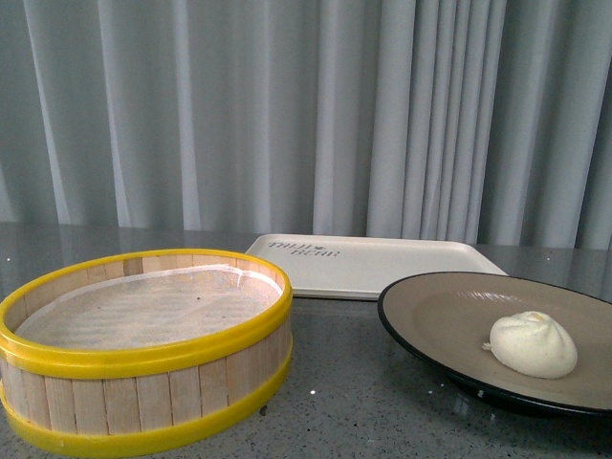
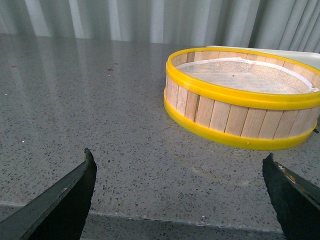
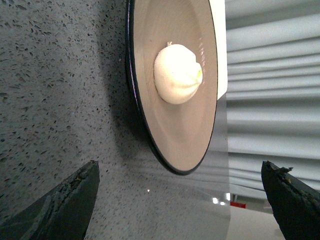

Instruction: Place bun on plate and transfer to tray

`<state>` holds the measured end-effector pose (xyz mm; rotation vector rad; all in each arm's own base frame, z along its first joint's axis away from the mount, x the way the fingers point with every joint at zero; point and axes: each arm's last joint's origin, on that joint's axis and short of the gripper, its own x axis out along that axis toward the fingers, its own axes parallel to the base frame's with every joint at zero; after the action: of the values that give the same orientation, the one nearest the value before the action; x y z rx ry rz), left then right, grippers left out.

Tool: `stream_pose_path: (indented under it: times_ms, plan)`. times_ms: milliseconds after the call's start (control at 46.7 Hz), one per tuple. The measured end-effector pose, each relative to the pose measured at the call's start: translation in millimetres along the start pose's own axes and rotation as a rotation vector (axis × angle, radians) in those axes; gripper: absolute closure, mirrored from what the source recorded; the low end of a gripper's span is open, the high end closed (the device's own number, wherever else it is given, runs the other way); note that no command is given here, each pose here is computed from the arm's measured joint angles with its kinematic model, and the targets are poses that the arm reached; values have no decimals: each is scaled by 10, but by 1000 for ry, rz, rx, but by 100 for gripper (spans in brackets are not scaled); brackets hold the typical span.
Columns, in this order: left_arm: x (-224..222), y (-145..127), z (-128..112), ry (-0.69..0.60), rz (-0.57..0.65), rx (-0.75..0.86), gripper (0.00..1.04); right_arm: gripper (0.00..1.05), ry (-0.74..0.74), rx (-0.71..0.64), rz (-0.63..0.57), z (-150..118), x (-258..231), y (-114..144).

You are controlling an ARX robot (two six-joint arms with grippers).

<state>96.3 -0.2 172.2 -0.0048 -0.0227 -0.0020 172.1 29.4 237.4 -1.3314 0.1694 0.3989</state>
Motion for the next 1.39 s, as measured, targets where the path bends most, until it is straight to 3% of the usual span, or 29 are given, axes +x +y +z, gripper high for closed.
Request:
stream_pose_path:
  times_ms: [343,621,1007,1179,1393]
  plan:
    - [0,0,0,0,0,0,7,8,-51,-129,34,7,377,-10]
    - [0,0,0,0,0,0,7,10,-56,-147,44,-17,590,12]
    - [0,0,0,0,0,0,7,77,-57,-149,51,-13,601,69]
    - [0,0,0,0,0,0,7,99,-56,-155,67,-9,555,136]
    - [0,0,0,0,0,0,7,102,-51,-175,62,-12,521,136]
